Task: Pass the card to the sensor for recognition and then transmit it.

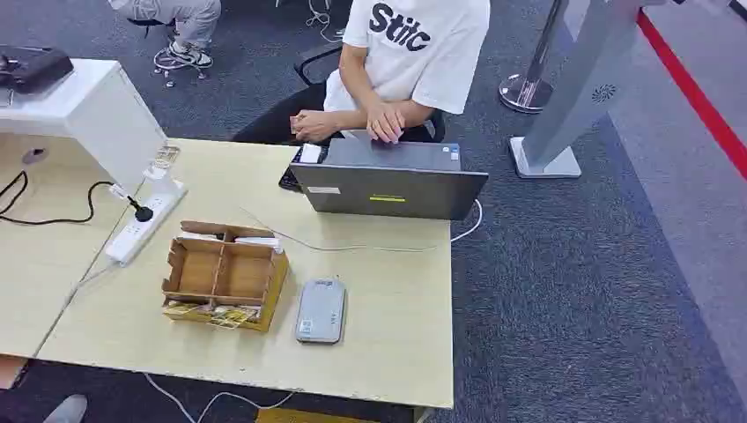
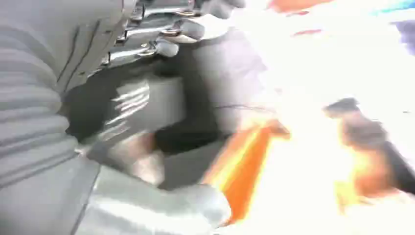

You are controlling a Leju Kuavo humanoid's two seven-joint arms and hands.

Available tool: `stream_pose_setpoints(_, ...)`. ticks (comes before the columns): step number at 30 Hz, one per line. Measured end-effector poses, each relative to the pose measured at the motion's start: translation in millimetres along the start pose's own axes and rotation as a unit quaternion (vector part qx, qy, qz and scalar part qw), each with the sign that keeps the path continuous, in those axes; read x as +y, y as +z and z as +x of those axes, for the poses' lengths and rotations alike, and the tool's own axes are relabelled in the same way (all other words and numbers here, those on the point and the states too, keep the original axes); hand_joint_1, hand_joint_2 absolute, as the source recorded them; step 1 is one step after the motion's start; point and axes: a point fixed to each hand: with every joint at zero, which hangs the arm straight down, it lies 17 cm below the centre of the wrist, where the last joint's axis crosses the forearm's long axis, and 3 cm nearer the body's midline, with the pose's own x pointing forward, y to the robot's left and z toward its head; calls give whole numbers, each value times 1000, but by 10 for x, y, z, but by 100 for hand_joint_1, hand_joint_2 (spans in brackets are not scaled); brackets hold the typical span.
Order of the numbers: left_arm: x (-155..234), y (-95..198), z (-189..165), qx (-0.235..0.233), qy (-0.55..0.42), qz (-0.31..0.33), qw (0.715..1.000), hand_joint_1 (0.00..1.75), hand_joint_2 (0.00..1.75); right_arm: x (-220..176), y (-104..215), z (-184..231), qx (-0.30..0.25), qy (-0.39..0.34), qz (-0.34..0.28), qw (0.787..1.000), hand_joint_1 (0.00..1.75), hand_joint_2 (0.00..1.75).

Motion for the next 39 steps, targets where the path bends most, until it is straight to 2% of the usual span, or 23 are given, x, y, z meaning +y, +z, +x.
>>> stream_pose_setpoints(1,-82,-50,361,-56,-17,-22,998,0,175,70,-35,20,-1,0,3,1000,0,175)
stream_pose_setpoints(2,-267,-58,907,-131,-20,-49,990,0,175,135,-63,35,-1,-1,7,1000,0,175)
stream_pose_setpoints(3,-404,-5,1308,-184,-15,-71,980,0,175,191,-80,39,1,-2,12,1000,0,175)
stream_pose_setpoints(5,-601,151,1876,-262,-13,-115,958,0,175,260,-92,20,5,10,20,1000,0,175)
stream_pose_setpoints(7,-742,334,2292,-323,-16,-153,934,0,175,309,-101,1,9,24,25,999,0,175)
stream_pose_setpoints(9,-732,406,2568,-353,-1,-157,922,0,175,364,-121,11,9,32,31,999,0,175)
stream_pose_setpoints(11,-831,530,2736,-388,-27,-184,903,0,175,411,-134,11,9,45,36,998,0,175)
stream_pose_setpoints(14,-1214,674,2764,-427,-145,-237,861,0,175,548,-162,-12,16,70,52,996,0,175)
stream_pose_setpoints(17,-1608,562,2813,-453,-253,-242,820,0,175,739,-205,-12,25,89,74,993,0,175)
stream_pose_setpoints(20,-1907,461,2819,-474,-301,-245,790,0,175,881,-228,-17,31,102,90,990,0,175)
stream_pose_setpoints(22,-2133,366,2675,-483,-349,-255,762,0,175,952,-231,-38,38,108,99,989,0,175)
stream_pose_setpoints(26,-2433,249,2497,-498,-382,-269,731,0,175,1051,-233,-47,42,114,111,986,0,175)
stream_pose_setpoints(28,-2515,227,2426,-499,-391,-275,722,0,175,1078,-235,-49,43,115,114,986,0,175)
stream_pose_setpoints(33,-2667,184,2385,-488,-387,-276,732,0,175,1136,-226,-87,51,125,122,983,0,175)
stream_pose_setpoints(39,-2707,173,2577,-512,-380,-234,734,0,175,1179,-206,-154,62,143,130,979,0,175)
